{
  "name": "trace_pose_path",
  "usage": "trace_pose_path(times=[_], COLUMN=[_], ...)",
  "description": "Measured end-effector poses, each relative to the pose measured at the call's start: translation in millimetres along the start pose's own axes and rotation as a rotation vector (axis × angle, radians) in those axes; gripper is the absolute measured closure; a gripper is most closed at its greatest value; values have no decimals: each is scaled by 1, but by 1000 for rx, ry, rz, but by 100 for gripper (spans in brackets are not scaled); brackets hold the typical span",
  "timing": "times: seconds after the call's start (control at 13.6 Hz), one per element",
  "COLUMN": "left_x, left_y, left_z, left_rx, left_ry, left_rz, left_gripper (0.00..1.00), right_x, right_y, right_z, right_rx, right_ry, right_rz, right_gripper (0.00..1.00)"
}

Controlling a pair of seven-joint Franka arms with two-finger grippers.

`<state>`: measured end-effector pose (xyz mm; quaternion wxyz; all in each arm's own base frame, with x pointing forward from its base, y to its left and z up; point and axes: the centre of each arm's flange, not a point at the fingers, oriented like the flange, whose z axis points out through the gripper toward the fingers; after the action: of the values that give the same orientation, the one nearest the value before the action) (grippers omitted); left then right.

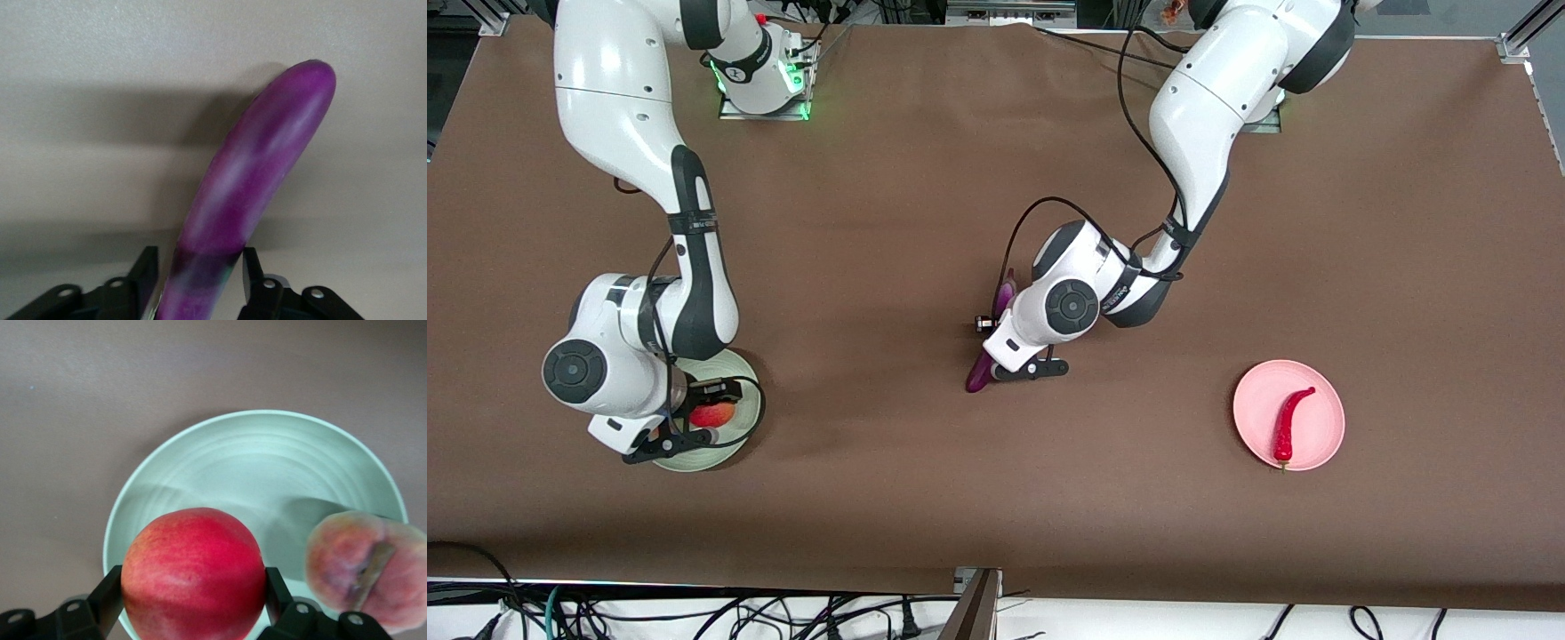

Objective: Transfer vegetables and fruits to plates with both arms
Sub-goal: 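Carry the apple to the green plate while the left gripper grasps the eggplant, then release the apple on the green plate while the left gripper carries the eggplant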

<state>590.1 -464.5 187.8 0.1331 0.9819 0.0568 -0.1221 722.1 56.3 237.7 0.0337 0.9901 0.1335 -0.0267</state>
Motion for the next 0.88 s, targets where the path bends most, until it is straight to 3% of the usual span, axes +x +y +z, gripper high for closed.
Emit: trace_pose_path(times=[0.07, 0.15, 0.29, 0.37, 0.44, 0.59, 0.88], left_x=[0, 1, 13, 24, 36, 58, 104], left_y=[0, 0, -13, -28, -48, -89, -213], left_z=[-1, -1, -9, -20, -36, -90, -197], left_rx=[-1, -1, 17, 45, 66, 80, 63], left_ry=[2, 2, 16, 11, -9, -60, -107], left_rz=[5, 8, 15, 9, -4, -7, 139], left_gripper=[59, 63, 63, 63, 63, 63, 68], right_x=[1, 2, 3, 3, 4, 7, -4], right_y=[0, 1, 2, 2, 3, 3, 5], right_z=[3, 8, 17, 19, 18, 6, -82], right_rx=[-2, -7, -16, -19, -21, -19, 47], right_ry=[7, 12, 19, 22, 26, 40, -1], right_rz=[1, 2, 4, 4, 3, 2, 6], right_gripper=[12, 12, 12, 7, 0, 0, 0])
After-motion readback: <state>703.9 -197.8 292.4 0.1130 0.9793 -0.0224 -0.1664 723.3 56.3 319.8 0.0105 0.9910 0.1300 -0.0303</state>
